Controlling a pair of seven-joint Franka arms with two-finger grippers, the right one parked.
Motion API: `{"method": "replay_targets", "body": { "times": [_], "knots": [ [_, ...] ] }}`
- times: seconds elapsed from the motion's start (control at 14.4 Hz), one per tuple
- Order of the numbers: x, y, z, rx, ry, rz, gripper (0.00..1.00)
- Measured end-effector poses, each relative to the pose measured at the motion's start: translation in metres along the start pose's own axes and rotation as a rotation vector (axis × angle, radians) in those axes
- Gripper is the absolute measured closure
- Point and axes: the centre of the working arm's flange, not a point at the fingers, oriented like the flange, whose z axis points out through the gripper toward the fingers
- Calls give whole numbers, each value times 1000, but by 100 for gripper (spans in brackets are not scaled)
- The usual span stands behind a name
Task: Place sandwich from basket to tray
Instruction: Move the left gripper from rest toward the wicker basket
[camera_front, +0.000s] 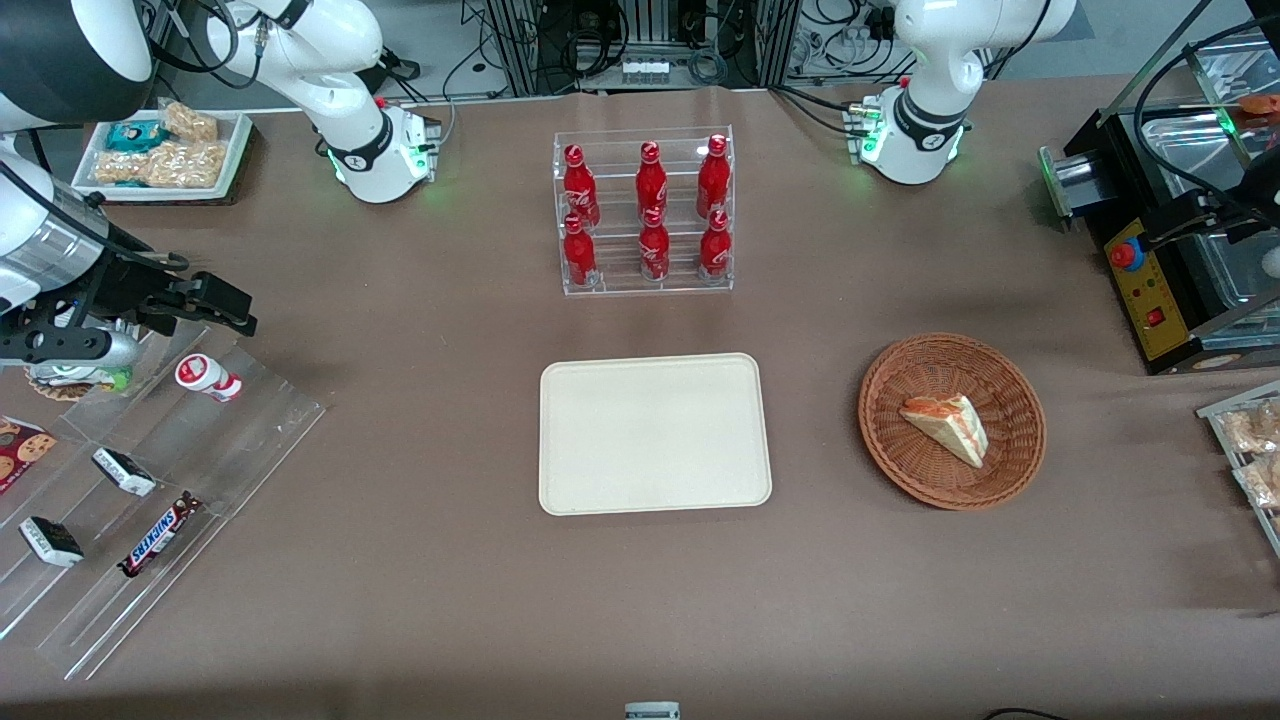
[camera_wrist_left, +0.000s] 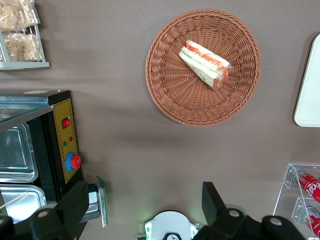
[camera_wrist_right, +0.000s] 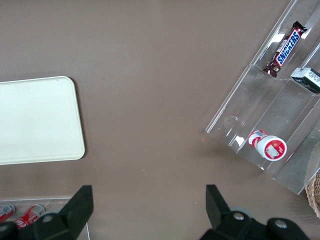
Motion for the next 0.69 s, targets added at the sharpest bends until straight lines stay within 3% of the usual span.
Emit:
{"method": "replay_targets", "body": {
  "times": [0.35,0.69],
  "knots": [
    [10,11,13,5,6,-17,0],
    [87,78,129,18,36,-265,0]
  ]
}}
